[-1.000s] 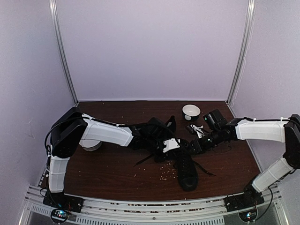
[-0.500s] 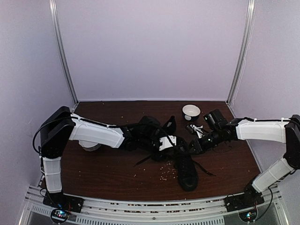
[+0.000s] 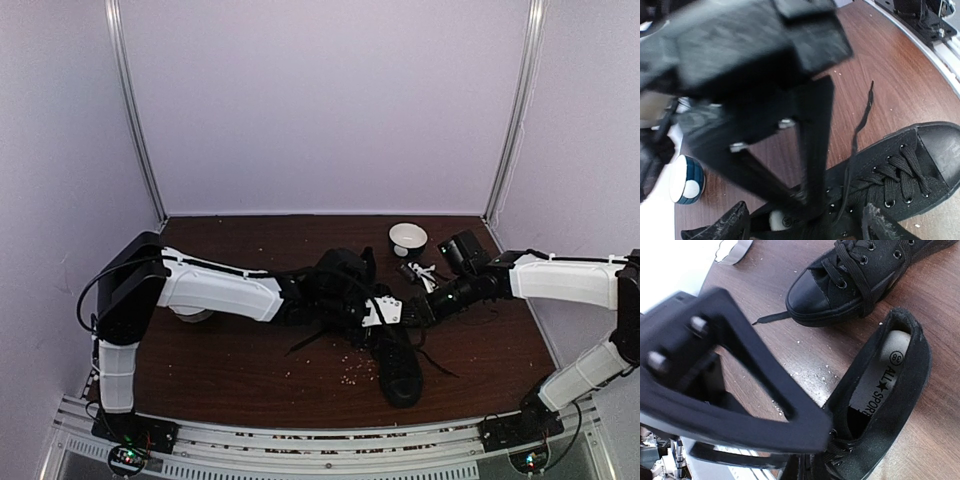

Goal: Tie the shoes
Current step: Adjust the loop with the shoelace on the shoe.

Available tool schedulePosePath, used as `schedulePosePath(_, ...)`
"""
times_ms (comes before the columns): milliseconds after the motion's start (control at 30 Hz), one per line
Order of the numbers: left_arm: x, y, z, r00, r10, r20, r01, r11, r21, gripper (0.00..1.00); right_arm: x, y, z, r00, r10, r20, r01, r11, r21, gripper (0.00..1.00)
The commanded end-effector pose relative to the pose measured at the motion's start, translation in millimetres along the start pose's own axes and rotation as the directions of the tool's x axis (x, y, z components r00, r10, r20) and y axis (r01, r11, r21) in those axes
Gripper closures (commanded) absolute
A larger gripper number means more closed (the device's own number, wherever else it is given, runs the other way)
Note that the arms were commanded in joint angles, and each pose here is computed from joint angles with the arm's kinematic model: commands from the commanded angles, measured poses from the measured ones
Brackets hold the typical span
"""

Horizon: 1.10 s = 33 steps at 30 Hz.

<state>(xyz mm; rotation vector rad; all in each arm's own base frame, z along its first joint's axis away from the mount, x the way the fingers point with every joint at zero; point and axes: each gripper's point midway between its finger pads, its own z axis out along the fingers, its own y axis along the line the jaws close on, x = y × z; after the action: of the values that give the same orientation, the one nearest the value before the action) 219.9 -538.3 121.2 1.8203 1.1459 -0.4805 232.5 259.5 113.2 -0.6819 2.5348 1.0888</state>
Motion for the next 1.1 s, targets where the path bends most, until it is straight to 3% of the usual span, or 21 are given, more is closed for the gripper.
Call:
schedulePosePath(0, 8, 3, 13, 1.0, 0.021, -0.018, -0.022, 1.0, -0.018, 0.23, -9, 10, -8, 0.999, -0.035, 0.032, 0.036, 0.999, -0.028, 1.0)
schedulePosePath(167, 15, -13, 19, 0.999, 0.043, -0.027, -0.041, 0.997, 0.062, 0.26, -9, 9, -7, 0.999, -0.031, 0.032, 0.032, 0.999, -0.029, 1.0)
schedulePosePath(333, 16, -7, 23, 0.998, 0.04, -0.04, -0.039, 0.999, 0.021, 0.36, -9, 10, -6, 0.999, -0.029, 0.031, 0.03, 0.999, -0.039, 1.0)
schedulePosePath(567, 16, 2, 24, 0.998, 0.043, -0.049, -0.045, 0.998, -0.044, 0.62, -8, 7, -7, 0.999, -0.021, 0.028, 0.022, 0.999, -0.033, 1.0)
schedulePosePath(767, 11, 8, 21, 0.999, 0.027, -0.023, -0.029, 0.996, -0.088, 0.78, -8, 7, -7, 0.999, -0.016, 0.028, 0.018, 0.999, -0.036, 1.0)
schedulePosePath(933, 4, 16, 14, 1.0, 0.0, 0.015, 0.002, 0.991, -0.137, 0.86, -6, 4, -7, 1.0, -0.011, 0.024, 0.012, 0.999, -0.034, 1.0)
schedulePosePath(1067, 11, 17, 17, 1.0, -0.019, -0.008, 0.018, 0.988, -0.153, 0.97, -6, 4, -7, 1.0, -0.009, 0.023, 0.01, 0.999, -0.039, 1.0)
